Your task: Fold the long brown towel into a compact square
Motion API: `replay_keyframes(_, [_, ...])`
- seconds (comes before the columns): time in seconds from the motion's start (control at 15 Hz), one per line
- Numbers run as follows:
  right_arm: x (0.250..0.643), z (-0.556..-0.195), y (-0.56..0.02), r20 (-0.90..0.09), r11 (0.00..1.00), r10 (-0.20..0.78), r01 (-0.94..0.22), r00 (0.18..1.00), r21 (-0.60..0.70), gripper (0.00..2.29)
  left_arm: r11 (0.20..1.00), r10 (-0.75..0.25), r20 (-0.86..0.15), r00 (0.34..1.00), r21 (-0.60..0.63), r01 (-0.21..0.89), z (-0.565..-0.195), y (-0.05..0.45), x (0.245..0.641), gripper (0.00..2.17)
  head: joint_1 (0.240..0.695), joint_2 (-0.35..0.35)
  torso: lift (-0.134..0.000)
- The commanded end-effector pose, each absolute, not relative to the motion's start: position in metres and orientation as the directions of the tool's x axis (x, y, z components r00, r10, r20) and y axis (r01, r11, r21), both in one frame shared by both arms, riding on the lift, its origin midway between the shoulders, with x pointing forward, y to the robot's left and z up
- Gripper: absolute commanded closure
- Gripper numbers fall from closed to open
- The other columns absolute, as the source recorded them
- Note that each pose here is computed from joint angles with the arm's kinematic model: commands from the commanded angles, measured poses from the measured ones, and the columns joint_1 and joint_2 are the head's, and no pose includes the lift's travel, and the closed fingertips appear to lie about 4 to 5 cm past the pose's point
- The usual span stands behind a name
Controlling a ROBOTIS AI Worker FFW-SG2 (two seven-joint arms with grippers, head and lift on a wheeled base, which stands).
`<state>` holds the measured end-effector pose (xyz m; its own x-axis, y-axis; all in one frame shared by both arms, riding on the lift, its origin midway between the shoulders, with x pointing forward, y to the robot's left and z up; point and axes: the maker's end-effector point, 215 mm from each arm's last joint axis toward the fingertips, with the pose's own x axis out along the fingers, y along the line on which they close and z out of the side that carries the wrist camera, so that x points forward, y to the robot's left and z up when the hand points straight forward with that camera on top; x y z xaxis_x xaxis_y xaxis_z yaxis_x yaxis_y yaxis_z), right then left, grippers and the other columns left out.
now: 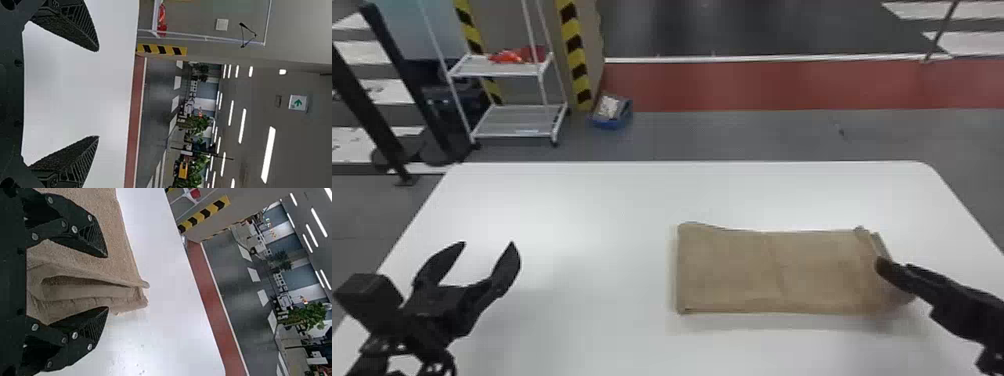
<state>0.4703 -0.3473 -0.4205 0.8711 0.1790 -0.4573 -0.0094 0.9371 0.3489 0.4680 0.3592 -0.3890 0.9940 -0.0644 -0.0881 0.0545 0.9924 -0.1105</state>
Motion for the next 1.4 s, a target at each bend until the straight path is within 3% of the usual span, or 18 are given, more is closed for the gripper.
replay_keyframes(0.0, [0.461, -0.416, -0.372, -0.489, 0.948, 0.149, 0.016, 0.859, 0.317, 0.01, 0.991, -0.069, -0.088, 0.994, -0.121, 0.058, -0.391, 0.353, 0.468, 0.09, 0.695, 0.021, -0.123])
replay_keyframes(0.33, [0.465, -0.434, -0.382, -0.558, 0.967, 0.146, 0.000, 0.817, 0.254, 0.04, 0.991, -0.071, -0.092, 0.993, -0.123, 0.059, -0.393, 0.353, 0.468, 0.09, 0.695, -0.041, -0.123])
replay_keyframes(0.6, [0.475, -0.454, -0.364, -0.584, 0.970, 0.167, -0.025, 0.794, 0.243, 0.17, 0.991, -0.061, -0.099, 0.993, -0.123, 0.049, -0.397, 0.359, 0.465, 0.09, 0.695, -0.022, -0.123])
replay_keyframes(0.8, [0.478, -0.460, -0.356, -0.595, 0.971, 0.176, -0.038, 0.784, 0.237, 0.63, 0.991, -0.059, -0.103, 0.993, -0.124, 0.046, -0.399, 0.361, 0.464, 0.09, 0.695, -0.005, -0.123])
replay_keyframes(1.0, [0.479, -0.454, -0.347, -0.577, 0.964, 0.206, -0.062, 0.790, 0.260, 1.34, 0.991, -0.059, -0.105, 0.993, -0.125, 0.046, -0.400, 0.361, 0.464, 0.09, 0.695, 0.011, -0.123])
replay_keyframes(1.2, [0.479, -0.454, -0.348, -0.578, 0.965, 0.201, -0.059, 0.791, 0.255, 1.53, 0.991, -0.057, -0.109, 0.992, -0.126, 0.043, -0.402, 0.362, 0.463, 0.09, 0.695, 0.019, -0.123])
replay_keyframes(1.27, [0.479, -0.454, -0.349, -0.581, 0.965, 0.199, -0.056, 0.789, 0.255, 1.83, 0.991, -0.057, -0.109, 0.992, -0.126, 0.043, -0.402, 0.362, 0.463, 0.09, 0.695, 0.019, -0.123])
replay_keyframes(1.33, [0.478, -0.454, -0.352, -0.580, 0.965, 0.194, -0.049, 0.791, 0.256, 1.89, 0.991, -0.057, -0.107, 0.993, -0.125, 0.044, -0.401, 0.363, 0.464, 0.09, 0.695, 0.019, -0.123])
